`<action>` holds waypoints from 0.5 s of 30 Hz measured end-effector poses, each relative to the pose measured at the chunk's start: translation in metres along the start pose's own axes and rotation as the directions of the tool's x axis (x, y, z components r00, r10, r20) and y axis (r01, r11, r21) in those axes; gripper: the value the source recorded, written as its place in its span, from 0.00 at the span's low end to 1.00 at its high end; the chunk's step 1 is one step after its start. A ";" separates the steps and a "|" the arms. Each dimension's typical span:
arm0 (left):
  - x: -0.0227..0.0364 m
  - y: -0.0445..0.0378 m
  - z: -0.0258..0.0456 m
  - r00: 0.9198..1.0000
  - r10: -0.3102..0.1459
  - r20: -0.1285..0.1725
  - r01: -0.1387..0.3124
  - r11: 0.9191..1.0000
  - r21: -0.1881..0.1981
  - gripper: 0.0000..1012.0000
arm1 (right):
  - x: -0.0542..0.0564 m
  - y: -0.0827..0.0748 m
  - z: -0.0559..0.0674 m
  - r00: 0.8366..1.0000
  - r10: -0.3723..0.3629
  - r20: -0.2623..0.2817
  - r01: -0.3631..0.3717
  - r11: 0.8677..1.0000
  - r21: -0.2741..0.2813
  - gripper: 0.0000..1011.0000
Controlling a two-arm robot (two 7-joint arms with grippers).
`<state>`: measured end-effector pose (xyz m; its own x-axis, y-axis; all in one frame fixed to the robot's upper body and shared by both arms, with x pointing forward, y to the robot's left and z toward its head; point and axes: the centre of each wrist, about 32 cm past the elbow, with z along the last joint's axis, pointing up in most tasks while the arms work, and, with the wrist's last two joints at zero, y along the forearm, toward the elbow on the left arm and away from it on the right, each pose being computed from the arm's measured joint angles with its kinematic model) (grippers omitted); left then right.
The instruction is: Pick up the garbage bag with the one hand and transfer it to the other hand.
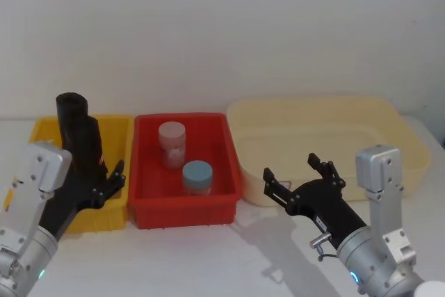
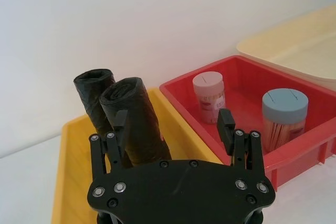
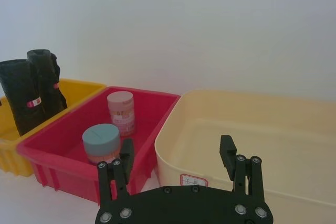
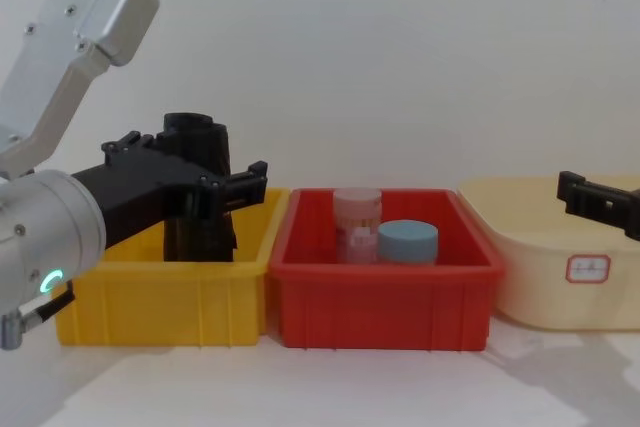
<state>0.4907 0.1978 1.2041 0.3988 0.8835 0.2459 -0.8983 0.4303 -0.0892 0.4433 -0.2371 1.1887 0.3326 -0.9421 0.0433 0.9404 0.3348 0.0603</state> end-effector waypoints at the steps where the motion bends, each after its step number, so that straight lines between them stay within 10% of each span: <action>1: -0.0006 0.0006 0.0001 1.000 0.004 0.004 -0.004 1.000 -0.001 0.99 | 0.000 0.000 0.000 1.000 0.000 0.000 0.000 1.000 0.000 0.99; 15: -0.0072 0.0142 0.0006 0.996 0.085 0.026 -0.085 0.996 -0.005 0.99 | 0.000 0.000 0.000 1.000 0.000 0.000 0.000 1.000 0.000 0.99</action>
<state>0.4750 0.1974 1.2017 0.3156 0.9119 0.2624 -0.9281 0.3543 -0.1148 0.4433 -0.2371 1.1887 0.3327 -0.9420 0.0433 0.9403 0.3349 0.0603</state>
